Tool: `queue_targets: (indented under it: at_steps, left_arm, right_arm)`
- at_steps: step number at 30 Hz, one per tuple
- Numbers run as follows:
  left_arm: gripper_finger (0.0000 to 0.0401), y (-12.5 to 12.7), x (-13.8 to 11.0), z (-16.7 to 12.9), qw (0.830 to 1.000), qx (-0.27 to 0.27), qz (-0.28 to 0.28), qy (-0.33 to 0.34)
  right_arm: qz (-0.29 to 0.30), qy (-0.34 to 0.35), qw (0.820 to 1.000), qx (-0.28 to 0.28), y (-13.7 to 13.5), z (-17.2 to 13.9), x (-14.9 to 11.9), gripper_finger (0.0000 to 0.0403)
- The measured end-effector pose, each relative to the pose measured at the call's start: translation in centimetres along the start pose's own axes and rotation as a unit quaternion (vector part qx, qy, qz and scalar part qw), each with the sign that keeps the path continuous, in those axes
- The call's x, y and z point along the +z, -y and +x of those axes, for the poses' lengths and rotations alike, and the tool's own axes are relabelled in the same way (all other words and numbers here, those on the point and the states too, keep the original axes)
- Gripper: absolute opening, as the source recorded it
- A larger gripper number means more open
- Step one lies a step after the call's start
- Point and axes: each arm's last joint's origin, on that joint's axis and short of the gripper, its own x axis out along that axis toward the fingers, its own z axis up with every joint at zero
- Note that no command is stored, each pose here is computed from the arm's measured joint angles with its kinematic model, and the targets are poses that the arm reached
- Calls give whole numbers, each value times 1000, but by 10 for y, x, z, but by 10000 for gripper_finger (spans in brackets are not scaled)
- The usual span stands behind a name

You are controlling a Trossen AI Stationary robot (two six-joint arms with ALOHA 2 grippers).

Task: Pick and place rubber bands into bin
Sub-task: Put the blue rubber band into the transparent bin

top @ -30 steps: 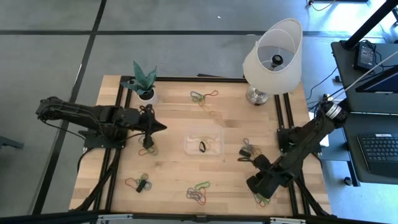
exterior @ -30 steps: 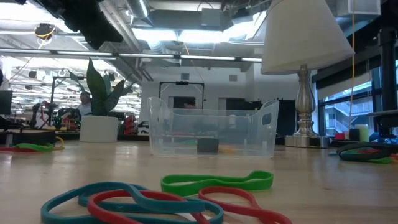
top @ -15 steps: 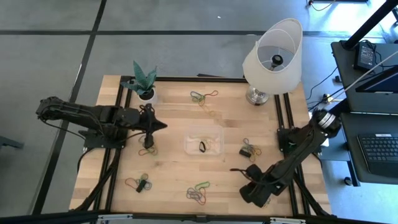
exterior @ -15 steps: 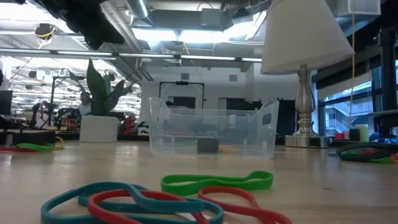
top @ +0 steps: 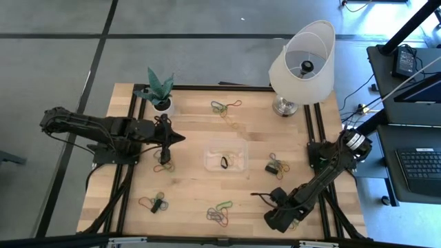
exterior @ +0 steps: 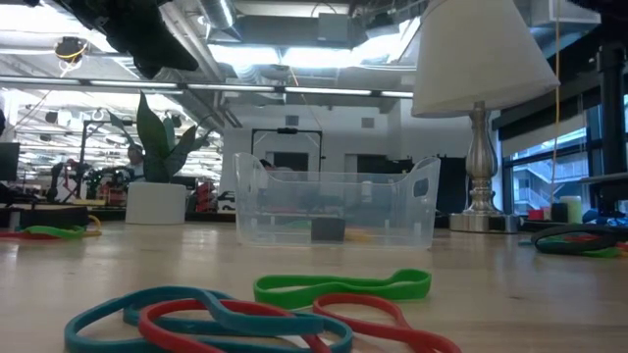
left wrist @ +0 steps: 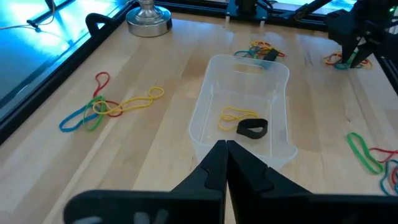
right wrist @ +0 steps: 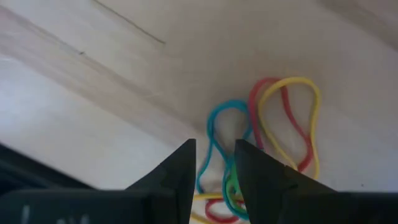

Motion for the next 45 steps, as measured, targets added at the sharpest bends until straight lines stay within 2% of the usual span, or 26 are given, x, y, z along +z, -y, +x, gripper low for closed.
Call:
queue_targets:
  at_steps: [7,10,15,20,22,26,30,40,45]
  left_arm:
    - [3,0,0,0,1000,0,0,0]
    - [2,0,0,0,1000,0,0,0]
    - [3,0,0,0,1000,0,0,0]
    - [2,0,0,0,1000,0,1,-2]
    - [2,0,0,0,1000,0,1,-2]
    - [3,0,0,0,1000,0,1,-2]
    - [2,0,0,0,1000,-8,1,-4]
    - [3,1,0,0,1000,-20,1,-6]
    - [2,1,0,0,1000,-18,2,-5]
  right_arm:
    - [10,1,1000,-25,-1,14,1,107]
    - [12,2,999,-30,0,16,2,84]
    - [15,1,1000,-26,-2,15,5,12]
    - [5,8,1000,-30,-8,7,2,7]
    - [4,29,999,-32,-11,-2,2,3]
    - [2,69,998,6,-18,-29,-1,3]
    - [3,80,997,13,-20,-51,-3,2]
    - [-2,141,990,-10,-18,-104,-17,1]
    - [-6,206,978,-23,-17,-135,-15,0]
